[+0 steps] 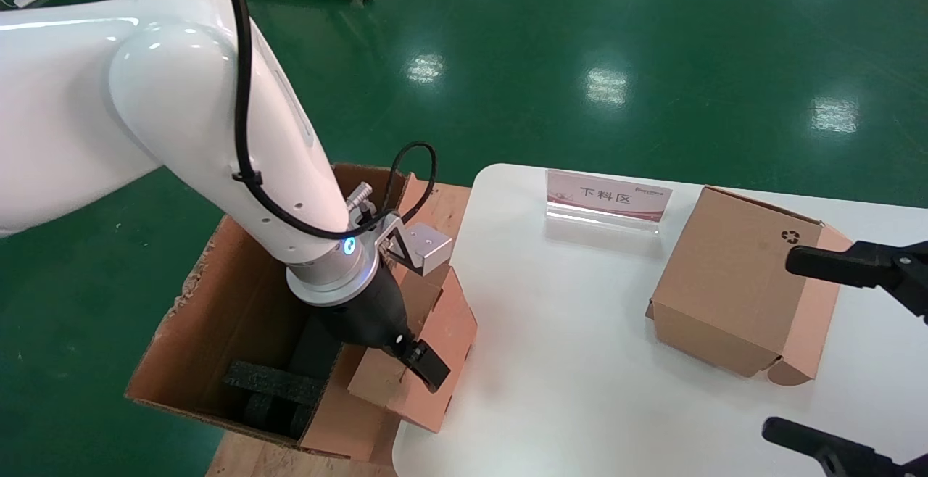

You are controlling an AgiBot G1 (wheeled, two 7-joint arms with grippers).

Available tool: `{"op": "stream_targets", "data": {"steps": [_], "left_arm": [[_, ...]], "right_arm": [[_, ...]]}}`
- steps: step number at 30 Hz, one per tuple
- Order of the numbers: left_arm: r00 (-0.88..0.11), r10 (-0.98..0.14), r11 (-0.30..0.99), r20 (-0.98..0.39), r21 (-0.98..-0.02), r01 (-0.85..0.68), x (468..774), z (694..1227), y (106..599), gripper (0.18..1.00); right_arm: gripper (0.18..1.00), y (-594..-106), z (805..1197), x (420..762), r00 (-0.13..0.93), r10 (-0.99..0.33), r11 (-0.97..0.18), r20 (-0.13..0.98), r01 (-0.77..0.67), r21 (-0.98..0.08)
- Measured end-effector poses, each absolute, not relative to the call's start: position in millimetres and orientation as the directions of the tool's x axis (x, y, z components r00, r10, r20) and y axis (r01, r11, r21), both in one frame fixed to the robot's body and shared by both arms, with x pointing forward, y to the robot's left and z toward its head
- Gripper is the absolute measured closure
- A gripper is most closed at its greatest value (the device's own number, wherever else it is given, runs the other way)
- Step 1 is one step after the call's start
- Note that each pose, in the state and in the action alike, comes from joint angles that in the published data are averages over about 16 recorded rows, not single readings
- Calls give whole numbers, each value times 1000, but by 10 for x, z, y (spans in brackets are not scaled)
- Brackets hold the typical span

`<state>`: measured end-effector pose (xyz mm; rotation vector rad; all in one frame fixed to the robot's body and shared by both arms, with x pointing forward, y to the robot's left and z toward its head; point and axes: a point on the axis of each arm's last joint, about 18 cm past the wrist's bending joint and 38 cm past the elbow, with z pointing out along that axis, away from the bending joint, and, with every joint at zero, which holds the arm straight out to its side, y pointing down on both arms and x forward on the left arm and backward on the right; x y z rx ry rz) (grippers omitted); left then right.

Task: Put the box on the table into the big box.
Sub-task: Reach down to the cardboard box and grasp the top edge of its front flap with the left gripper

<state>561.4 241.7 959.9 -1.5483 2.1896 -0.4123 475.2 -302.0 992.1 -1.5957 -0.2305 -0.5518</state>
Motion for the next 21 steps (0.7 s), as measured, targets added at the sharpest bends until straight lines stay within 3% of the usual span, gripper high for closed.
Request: {"op": "stream_targets", "data": {"steps": [21], "left_arm": [[-288,-942,334,-170,-472,-816,5618,9597,2399,209]], "right_arm": [[187,-3021,9921,4753,860,-178,-112,477,464,-879]]}}
